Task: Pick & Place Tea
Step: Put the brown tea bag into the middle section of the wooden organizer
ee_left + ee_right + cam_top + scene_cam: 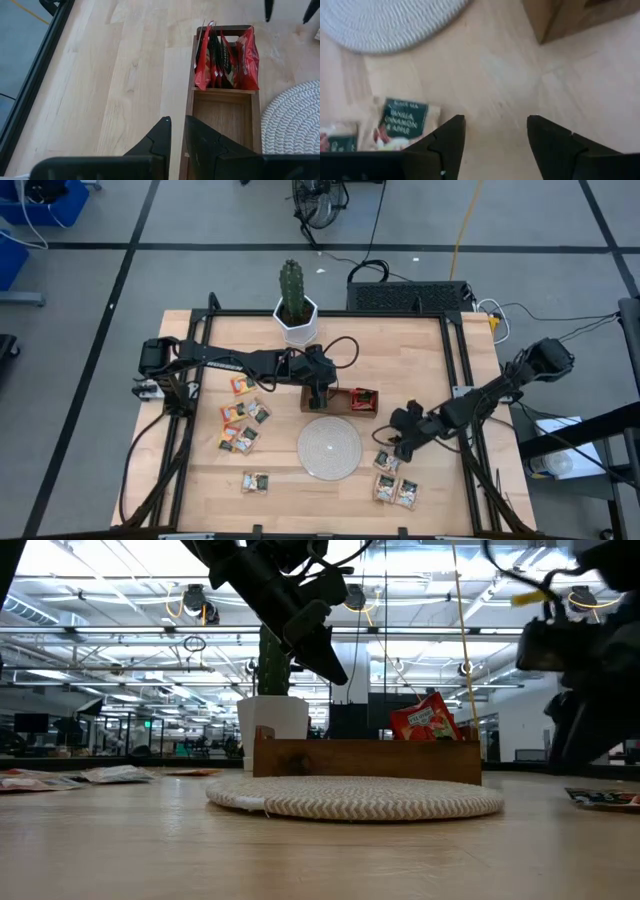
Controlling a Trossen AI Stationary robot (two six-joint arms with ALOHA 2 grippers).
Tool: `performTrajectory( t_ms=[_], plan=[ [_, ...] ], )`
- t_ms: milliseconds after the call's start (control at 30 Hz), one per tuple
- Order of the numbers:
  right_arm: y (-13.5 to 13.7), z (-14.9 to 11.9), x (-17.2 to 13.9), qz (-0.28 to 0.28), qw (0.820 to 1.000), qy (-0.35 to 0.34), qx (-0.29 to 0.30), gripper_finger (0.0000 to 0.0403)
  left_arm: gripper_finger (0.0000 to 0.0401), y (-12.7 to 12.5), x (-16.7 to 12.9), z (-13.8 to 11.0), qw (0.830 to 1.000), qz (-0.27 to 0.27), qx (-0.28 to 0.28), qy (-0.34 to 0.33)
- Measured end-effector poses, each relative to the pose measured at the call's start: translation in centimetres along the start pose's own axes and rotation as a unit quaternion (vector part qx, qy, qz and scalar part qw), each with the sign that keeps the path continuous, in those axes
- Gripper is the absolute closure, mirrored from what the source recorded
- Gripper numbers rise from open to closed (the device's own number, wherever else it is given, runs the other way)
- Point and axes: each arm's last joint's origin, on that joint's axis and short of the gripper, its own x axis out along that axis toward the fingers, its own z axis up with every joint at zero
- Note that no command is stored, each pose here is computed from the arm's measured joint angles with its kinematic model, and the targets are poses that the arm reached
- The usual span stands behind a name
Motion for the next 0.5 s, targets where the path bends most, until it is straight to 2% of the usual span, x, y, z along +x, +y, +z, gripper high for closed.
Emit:
performTrajectory(
  t_ms=[133, 233, 333, 500],
  plan=[
    [0.9, 2.1, -1.3, 0.004, 0.998, 0.059, -0.018, 0.0195, 0.0339, 0.0, 0.0, 0.0, 1.0, 0.0, 0.0, 0.0],
    [2.7, 4.1, -3.2, -0.021, 0.994, 0.092, -0.056, 0.0201, 0.0339, 0.0, 0.0, 0.0, 1.0, 0.0, 0.0, 0.0],
    [5.0, 5.9, -4.6, -0.023, 0.991, 0.107, -0.078, 0.0209, 0.0339, 0.0, 0.0, 0.0, 1.0, 0.0, 0.0, 0.0],
    [8.1, 5.9, -3.4, -0.047, 0.978, 0.161, -0.12, 0.0213, 0.0339, 0.0, 0.0, 0.0, 1.0, 0.0, 0.0, 0.0]
  ],
)
